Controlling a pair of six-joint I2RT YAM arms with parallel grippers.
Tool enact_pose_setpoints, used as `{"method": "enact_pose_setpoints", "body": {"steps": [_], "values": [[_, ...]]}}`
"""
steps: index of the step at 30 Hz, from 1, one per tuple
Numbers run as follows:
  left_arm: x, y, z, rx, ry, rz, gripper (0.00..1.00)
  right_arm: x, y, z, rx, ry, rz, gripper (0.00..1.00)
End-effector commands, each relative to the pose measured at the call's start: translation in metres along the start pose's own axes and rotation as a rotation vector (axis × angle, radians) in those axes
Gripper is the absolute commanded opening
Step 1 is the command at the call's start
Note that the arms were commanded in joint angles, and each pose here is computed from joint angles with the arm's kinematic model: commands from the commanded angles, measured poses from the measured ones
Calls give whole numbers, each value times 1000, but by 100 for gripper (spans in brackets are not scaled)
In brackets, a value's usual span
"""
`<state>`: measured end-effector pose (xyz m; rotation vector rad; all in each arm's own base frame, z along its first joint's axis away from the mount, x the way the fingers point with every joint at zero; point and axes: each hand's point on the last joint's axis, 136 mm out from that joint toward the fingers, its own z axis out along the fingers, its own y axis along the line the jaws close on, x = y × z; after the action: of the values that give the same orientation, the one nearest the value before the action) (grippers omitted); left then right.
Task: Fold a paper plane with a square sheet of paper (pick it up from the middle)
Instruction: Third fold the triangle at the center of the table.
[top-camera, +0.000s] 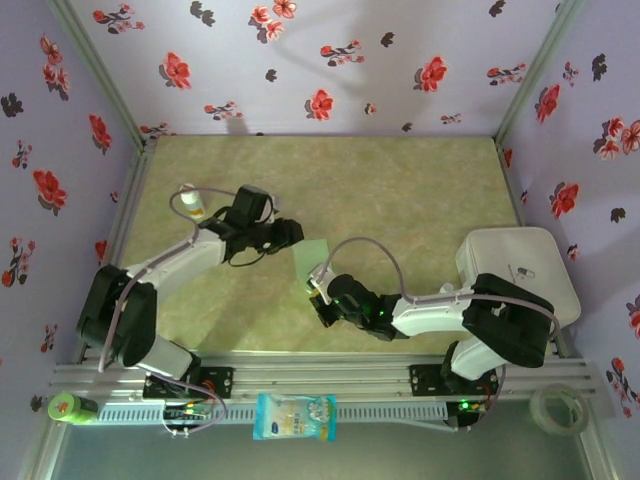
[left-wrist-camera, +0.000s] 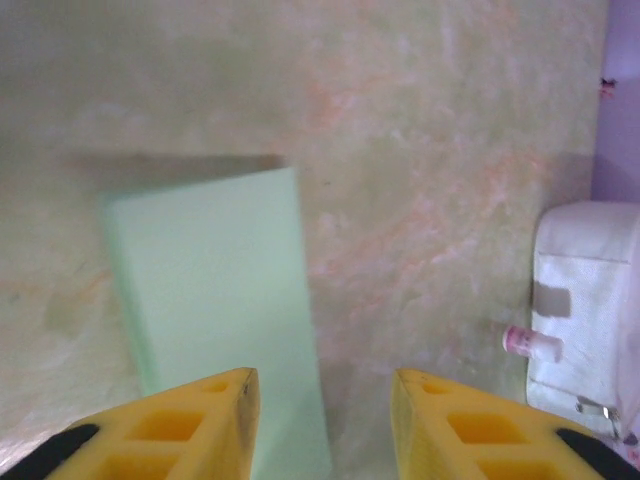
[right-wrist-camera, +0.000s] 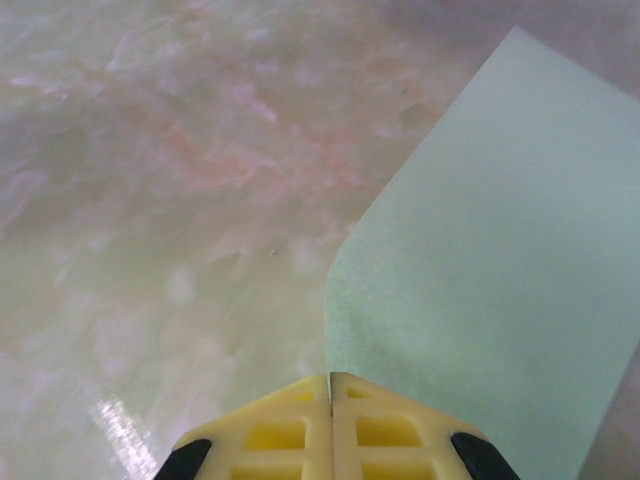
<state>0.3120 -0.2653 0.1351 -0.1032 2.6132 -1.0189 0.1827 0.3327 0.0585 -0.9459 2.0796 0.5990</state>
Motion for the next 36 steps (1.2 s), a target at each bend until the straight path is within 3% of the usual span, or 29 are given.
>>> {"method": "enact_pose_setpoints", "body": {"steps": [1, 10, 25, 36], "values": [[3, -5, 12, 5, 101, 80, 35, 2, 10, -2, -77, 35, 61, 0], [11, 20, 62, -64, 237, 76, 18, -5, 6, 2, -128, 42, 175, 0], [37, 68, 102, -227, 344, 112, 13, -6, -2, 8, -144, 61, 253, 0], [42, 73, 108, -245, 365, 123, 13, -4, -33, 21, -153, 113, 421, 0]]}}
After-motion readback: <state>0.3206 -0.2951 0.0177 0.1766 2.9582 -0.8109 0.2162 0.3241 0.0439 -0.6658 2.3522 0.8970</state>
